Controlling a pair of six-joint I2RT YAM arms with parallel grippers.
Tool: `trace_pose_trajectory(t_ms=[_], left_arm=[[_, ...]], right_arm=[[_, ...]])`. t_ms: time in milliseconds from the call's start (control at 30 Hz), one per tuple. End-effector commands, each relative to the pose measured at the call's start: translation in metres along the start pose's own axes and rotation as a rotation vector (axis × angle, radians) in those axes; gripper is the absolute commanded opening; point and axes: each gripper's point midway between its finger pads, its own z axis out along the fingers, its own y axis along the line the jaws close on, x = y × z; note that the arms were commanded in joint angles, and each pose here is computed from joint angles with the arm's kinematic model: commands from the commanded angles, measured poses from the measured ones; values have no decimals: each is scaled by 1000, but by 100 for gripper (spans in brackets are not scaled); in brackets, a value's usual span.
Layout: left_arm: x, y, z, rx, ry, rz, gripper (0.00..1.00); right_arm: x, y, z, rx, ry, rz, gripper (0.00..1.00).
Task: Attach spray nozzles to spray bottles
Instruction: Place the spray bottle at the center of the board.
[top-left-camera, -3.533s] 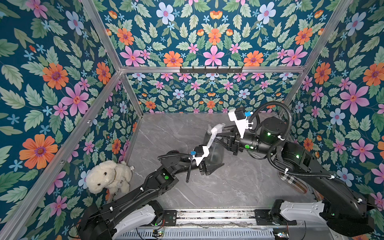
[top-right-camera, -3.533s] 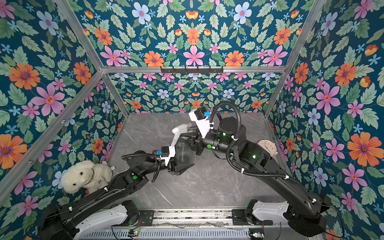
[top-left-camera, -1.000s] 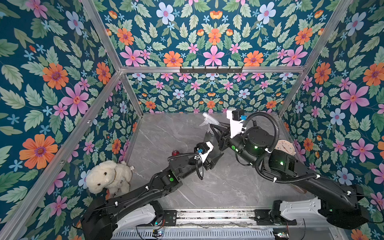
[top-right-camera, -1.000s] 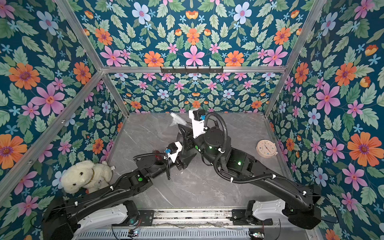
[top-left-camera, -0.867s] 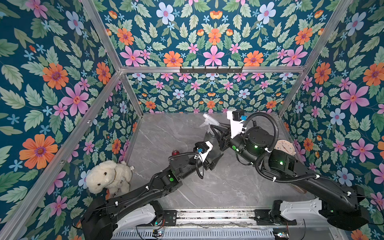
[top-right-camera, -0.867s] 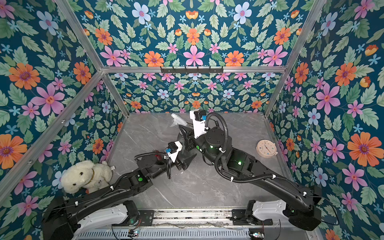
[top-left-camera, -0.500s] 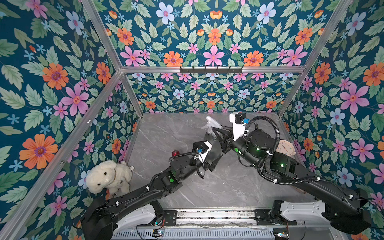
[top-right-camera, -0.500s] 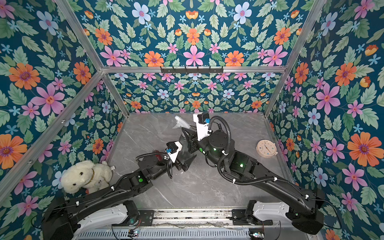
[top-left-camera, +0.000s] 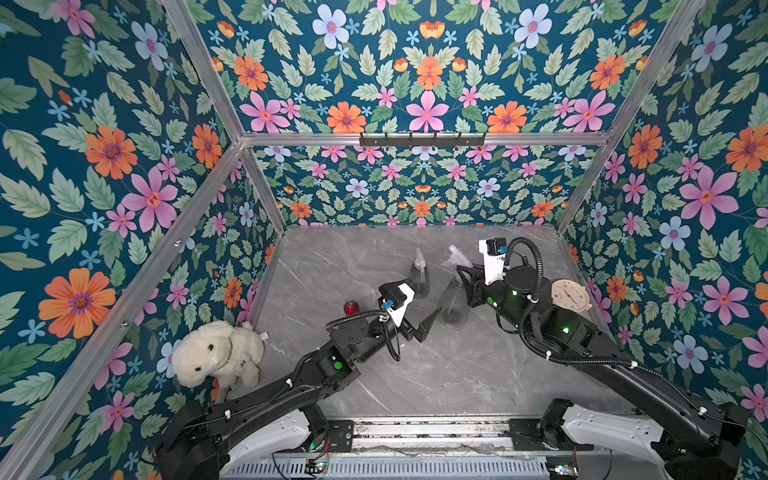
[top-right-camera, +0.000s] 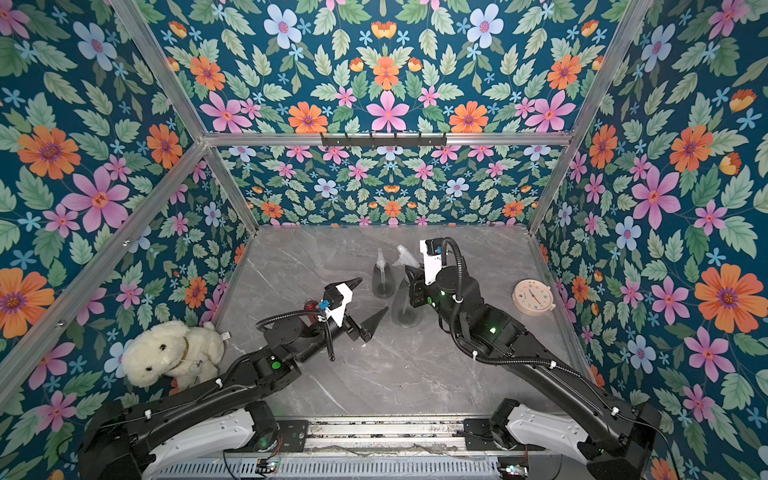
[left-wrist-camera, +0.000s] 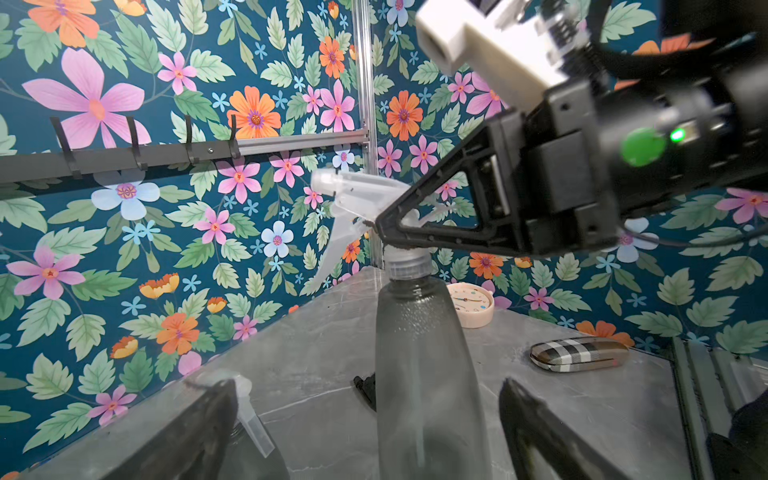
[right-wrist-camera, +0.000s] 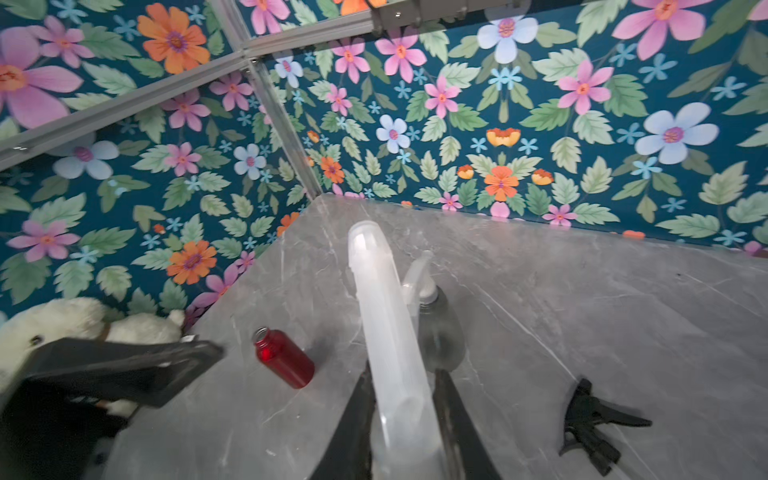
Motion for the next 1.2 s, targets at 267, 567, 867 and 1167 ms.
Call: trace_pose_trajectory(t_ms=[267, 567, 867, 1167], left_arm=[[-18, 21, -36, -103, -79, -83, 100], [-30, 32, -48, -160, -99, -73, 100], [-29, 40, -53, -211, -103, -54, 100], [-32, 44, -56, -231, -110, -53, 100]], right_arm=[[7, -67, 95, 111, -254, -26, 0], [54, -86, 165, 181, -225, -121, 0], [73, -89, 169, 188, -164, -142, 28], [66, -91, 159, 215, -148, -144, 58]])
